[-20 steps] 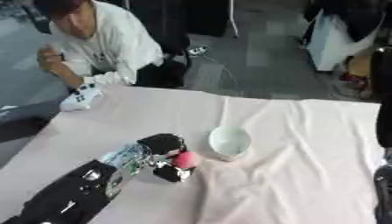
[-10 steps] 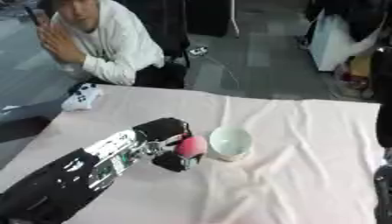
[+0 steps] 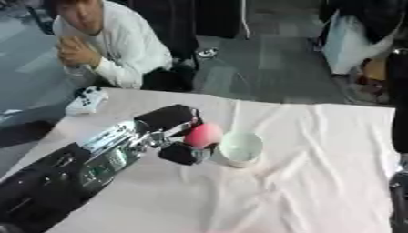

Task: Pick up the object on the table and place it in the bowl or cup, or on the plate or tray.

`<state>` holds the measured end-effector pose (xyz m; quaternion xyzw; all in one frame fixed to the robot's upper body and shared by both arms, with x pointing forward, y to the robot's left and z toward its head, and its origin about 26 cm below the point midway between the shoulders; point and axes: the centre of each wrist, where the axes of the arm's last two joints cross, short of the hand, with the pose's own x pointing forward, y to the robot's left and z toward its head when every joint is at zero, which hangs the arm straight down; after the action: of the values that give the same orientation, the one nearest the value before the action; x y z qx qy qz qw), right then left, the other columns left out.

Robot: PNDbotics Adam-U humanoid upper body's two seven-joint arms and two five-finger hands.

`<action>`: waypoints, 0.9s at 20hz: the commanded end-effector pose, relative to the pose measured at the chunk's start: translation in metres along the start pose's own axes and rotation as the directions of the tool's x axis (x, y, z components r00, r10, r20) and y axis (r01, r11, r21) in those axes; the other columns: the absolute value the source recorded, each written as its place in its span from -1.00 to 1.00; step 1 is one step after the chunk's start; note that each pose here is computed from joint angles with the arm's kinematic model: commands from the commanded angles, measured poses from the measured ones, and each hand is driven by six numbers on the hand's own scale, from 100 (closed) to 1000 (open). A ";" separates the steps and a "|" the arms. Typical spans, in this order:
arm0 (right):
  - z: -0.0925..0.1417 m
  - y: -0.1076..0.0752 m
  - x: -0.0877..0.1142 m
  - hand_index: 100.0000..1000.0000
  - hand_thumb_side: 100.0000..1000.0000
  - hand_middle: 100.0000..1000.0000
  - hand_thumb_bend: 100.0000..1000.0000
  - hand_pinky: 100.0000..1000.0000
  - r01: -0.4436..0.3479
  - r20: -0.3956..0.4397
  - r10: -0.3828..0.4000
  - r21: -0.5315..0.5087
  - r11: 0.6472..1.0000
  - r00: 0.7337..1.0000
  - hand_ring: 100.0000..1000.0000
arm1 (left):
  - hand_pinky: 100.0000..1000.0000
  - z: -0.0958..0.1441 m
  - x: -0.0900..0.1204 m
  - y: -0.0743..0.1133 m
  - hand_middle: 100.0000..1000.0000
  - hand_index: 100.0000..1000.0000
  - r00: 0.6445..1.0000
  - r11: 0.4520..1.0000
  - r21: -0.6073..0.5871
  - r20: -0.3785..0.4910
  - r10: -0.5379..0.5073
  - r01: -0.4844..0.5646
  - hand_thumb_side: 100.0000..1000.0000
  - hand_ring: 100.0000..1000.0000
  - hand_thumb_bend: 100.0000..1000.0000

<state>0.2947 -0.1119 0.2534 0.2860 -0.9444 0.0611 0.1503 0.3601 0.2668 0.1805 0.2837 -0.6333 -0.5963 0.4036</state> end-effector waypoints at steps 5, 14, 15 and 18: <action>-0.004 -0.001 0.004 -0.12 0.39 -0.39 -1.00 -1.00 -0.007 0.013 0.006 0.019 1.000 1.000 -0.49 | -1.00 0.002 0.005 0.034 -1.00 -0.53 0.998 0.998 0.029 -0.003 0.057 -0.057 0.06 -1.00 -1.00; -0.004 0.001 0.004 -0.12 0.39 -0.39 -1.00 -1.00 0.001 0.010 -0.001 0.019 1.000 1.000 -0.49 | -1.00 -0.023 -0.006 0.040 -1.00 -0.52 0.999 1.000 0.010 0.037 0.021 -0.021 0.08 -1.00 -1.00; -0.004 0.001 0.003 -0.12 0.39 -0.39 -1.00 -1.00 0.002 0.010 -0.003 0.019 1.000 1.000 -0.49 | -1.00 -0.026 -0.009 0.039 -1.00 -0.52 0.999 1.000 0.010 0.041 0.017 -0.017 0.09 -1.00 -1.00; -0.005 0.002 0.003 -0.12 0.39 -0.39 -1.00 -1.00 0.006 0.011 -0.006 0.017 1.000 1.000 -0.49 | -1.00 -0.035 -0.017 0.038 -1.00 -0.52 0.998 1.000 0.009 0.059 -0.001 0.000 0.09 -1.00 -1.00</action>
<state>0.2949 -0.1128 0.2533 0.2845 -0.9439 0.0686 0.1533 0.3989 0.2639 0.2036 0.2571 -0.6440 -0.6010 0.3975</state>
